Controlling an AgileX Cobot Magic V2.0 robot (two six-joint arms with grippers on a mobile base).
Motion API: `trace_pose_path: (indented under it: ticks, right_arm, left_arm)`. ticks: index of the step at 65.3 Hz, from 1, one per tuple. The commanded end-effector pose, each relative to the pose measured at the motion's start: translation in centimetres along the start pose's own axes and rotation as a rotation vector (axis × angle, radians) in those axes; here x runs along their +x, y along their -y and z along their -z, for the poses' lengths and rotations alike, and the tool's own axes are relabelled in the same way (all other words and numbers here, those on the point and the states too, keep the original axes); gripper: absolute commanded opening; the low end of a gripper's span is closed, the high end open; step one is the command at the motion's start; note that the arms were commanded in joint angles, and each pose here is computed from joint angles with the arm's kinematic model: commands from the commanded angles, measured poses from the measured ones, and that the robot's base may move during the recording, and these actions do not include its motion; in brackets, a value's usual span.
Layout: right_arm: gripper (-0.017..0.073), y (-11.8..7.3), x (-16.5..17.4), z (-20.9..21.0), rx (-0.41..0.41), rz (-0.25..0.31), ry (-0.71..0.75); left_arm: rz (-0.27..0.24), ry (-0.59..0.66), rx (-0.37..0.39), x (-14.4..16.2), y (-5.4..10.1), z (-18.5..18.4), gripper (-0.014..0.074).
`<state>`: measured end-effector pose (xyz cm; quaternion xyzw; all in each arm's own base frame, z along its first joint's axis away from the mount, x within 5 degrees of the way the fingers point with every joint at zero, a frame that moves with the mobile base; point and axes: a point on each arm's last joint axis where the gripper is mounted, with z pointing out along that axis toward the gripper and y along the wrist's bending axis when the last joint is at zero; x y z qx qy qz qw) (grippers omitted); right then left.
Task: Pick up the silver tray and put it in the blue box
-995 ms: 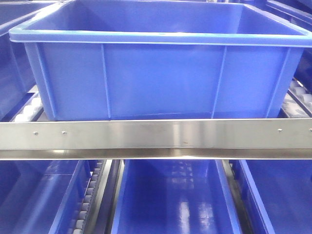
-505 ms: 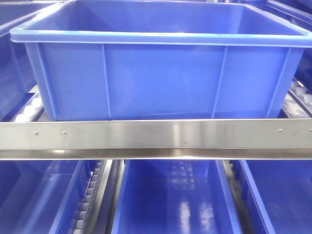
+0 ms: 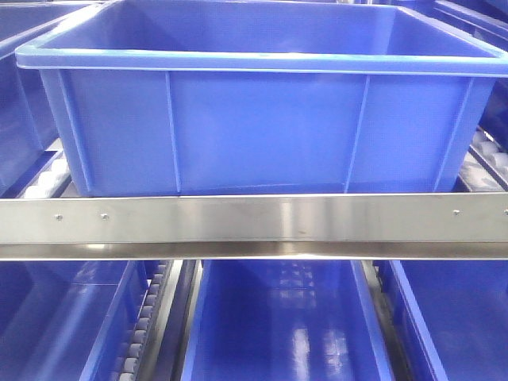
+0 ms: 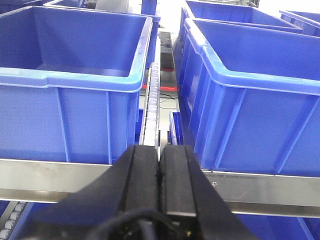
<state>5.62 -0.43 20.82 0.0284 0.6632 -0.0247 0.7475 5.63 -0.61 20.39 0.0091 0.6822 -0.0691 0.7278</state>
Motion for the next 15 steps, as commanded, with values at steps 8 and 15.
trace_pose_path:
  ticks: [8,15]
  right_arm:
    - [0.0049,0.02,-0.83,0.21,0.004,0.011,0.107]
    - [0.0049,0.02,-0.83,0.21,0.004,0.011,0.107]
  left_arm:
    - [0.009,0.105,0.007,-0.97,0.06,0.21,-0.0104]
    - [0.009,0.105,0.007,-0.97,0.06,0.21,-0.0104]
